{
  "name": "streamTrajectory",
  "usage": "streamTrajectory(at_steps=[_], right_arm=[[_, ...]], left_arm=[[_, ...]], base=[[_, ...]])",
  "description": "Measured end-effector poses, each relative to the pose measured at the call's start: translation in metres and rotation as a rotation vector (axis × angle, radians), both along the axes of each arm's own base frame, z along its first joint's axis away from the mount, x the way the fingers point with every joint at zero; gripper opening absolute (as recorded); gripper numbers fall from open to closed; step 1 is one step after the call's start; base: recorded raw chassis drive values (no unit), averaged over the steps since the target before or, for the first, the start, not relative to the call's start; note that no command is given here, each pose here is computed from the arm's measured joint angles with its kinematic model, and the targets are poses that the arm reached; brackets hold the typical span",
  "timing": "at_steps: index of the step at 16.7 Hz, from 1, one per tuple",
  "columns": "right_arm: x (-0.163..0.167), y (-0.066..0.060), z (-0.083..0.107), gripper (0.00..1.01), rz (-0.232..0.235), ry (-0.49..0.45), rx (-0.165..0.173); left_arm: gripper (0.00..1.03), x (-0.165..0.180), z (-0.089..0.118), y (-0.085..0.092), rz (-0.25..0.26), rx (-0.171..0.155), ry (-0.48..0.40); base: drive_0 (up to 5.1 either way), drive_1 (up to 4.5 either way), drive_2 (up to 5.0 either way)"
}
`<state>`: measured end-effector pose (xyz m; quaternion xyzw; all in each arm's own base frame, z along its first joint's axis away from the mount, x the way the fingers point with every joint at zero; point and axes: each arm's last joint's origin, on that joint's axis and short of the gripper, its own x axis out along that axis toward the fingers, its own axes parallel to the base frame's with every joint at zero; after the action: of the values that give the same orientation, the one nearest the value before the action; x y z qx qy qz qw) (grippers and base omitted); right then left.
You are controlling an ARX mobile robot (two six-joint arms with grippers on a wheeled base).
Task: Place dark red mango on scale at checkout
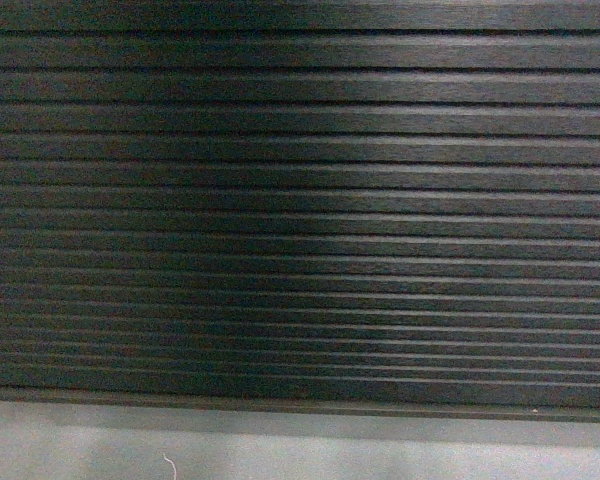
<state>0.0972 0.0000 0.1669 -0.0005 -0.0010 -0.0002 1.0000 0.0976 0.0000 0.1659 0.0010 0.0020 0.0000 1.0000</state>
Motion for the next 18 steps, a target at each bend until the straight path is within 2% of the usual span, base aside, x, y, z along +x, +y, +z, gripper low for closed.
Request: streamTrajectory(at_steps=[18], right_arm=[[0.0000,0.0000,0.0001,0.98,0.000,-0.001,0.000]], left_arm=[[0.98,0.0000,0.0001,0.0000,0.000,0.000,-0.002]], base=[[0.0,0.00,0.0]])
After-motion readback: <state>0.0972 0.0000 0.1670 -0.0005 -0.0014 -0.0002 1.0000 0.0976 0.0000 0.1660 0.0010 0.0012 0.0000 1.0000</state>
